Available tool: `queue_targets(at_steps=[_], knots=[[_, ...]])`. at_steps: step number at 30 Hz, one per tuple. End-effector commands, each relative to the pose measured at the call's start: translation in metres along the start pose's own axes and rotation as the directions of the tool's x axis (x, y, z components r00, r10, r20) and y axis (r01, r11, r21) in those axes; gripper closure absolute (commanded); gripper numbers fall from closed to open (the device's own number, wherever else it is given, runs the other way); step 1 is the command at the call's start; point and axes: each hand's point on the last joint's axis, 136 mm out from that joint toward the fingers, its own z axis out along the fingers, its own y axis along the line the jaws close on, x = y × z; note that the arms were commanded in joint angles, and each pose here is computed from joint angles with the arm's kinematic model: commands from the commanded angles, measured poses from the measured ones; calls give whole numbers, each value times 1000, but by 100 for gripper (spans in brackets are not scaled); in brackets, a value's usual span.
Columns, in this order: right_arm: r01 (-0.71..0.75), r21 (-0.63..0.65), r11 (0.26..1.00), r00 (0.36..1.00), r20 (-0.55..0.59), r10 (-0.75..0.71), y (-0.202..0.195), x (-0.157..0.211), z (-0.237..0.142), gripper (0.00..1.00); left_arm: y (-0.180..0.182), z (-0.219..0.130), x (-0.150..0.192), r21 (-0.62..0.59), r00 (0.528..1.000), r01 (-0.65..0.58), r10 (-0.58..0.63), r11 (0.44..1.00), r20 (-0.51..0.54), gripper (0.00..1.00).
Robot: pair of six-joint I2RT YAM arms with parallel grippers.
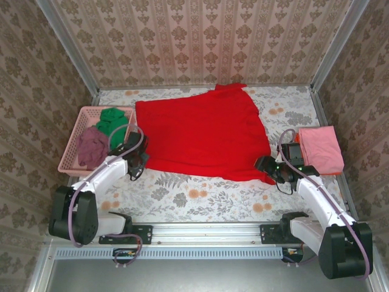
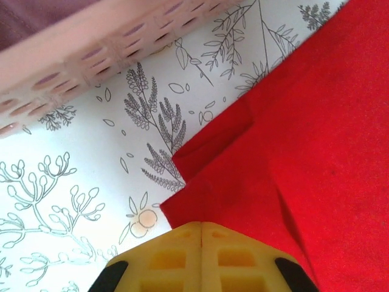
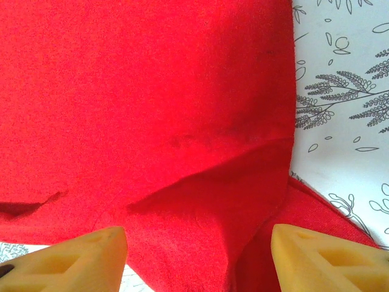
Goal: Fold and stack the t-shirts
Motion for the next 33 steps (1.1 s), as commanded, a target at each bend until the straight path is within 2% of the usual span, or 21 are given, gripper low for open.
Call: queue_targets(at_steps=[1,10,15,21,22,24,25,31,33], knots=[[-4,-7,1000,1000,13,4,2,-3,-2,35,25,-4,18,-76,999,6,-10,997,-48,100],[6,-8,1000,1000,9,-6,5,-5,-2,35,68,-15,44,-162,994,-2,-15,987,-107,100],[4,-7,1000,1000,5,-4,4,-5,0,35,90,-20,41,-204,996,6,-25,979,-89,100],[9,-1,1000,1000,0,-9,5,-6,0,35,106,-31,44,-230,992,-18,-11,973,-125,100],[8,-1,1000,1000,2,-8,5,-7,0,35,107,-33,44,-226,992,-17,-12,974,-123,97],[9,-5,1000,1000,8,-9,6,-8,0,35,108,-34,43,-213,993,-2,-22,977,-114,74],[6,-7,1000,1000,8,-6,6,-8,0,35,108,-34,42,-206,993,5,-28,979,-111,67],[1,-15,1000,1000,1,-1,8,-8,2,35,101,-27,47,-186,990,33,-58,982,-131,54],[3,-14,1000,1000,2,-3,8,-8,2,35,99,-21,49,-177,988,47,-72,983,-134,54]])
